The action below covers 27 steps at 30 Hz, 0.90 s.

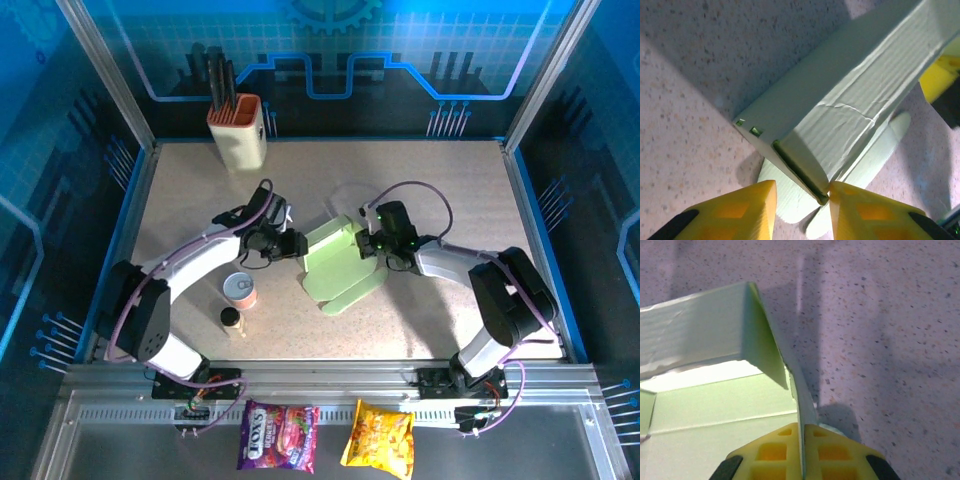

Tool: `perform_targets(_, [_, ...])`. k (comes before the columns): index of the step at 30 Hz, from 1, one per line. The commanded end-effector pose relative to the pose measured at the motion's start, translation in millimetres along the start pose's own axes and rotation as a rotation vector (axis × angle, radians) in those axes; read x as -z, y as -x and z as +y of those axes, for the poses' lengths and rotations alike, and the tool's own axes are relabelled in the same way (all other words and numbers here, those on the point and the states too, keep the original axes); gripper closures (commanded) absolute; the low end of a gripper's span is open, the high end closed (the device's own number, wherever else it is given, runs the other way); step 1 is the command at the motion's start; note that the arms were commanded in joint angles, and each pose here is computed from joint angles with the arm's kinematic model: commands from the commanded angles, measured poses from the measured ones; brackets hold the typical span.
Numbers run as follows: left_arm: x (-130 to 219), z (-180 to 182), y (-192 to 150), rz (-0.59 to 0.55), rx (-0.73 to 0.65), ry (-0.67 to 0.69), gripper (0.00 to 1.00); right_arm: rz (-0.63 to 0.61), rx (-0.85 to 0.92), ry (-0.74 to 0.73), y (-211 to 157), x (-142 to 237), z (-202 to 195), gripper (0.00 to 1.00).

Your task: Fold the paper box

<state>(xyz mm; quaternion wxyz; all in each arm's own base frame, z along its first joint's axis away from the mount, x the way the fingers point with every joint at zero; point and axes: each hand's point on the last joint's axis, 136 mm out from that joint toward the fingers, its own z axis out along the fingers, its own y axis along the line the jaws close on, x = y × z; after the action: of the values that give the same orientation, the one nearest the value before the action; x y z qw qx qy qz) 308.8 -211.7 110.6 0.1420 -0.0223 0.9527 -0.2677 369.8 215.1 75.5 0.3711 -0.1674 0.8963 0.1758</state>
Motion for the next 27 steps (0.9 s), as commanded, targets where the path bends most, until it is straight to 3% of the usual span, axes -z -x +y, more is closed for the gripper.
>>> perform_targets(1, [12.7, -1.8, -31.2, 0.074, 0.012, -0.022, 0.62, -0.063, 0.052, 0.068, 0.8, -9.7, 18.1, 0.96])
perform_targets(7, [35.8, 9.5, -40.5, 0.033, 0.003, 0.036, 0.48, -0.100, 0.175, 0.100, 0.2, -15.0, 37.0, 0.96])
perform_targets(14, [60.5, 16.7, -20.0, -0.103, -0.029, 0.103, 0.34, -0.103, 0.251, 0.124, -0.6, -16.1, 49.9, 0.95])
perform_targets(27, [9.2, -16.1, 14.7, -0.020, -0.009, -0.048, 0.42, -0.088, 0.367, 0.210, 7.3, -16.0, 85.5, 0.94])
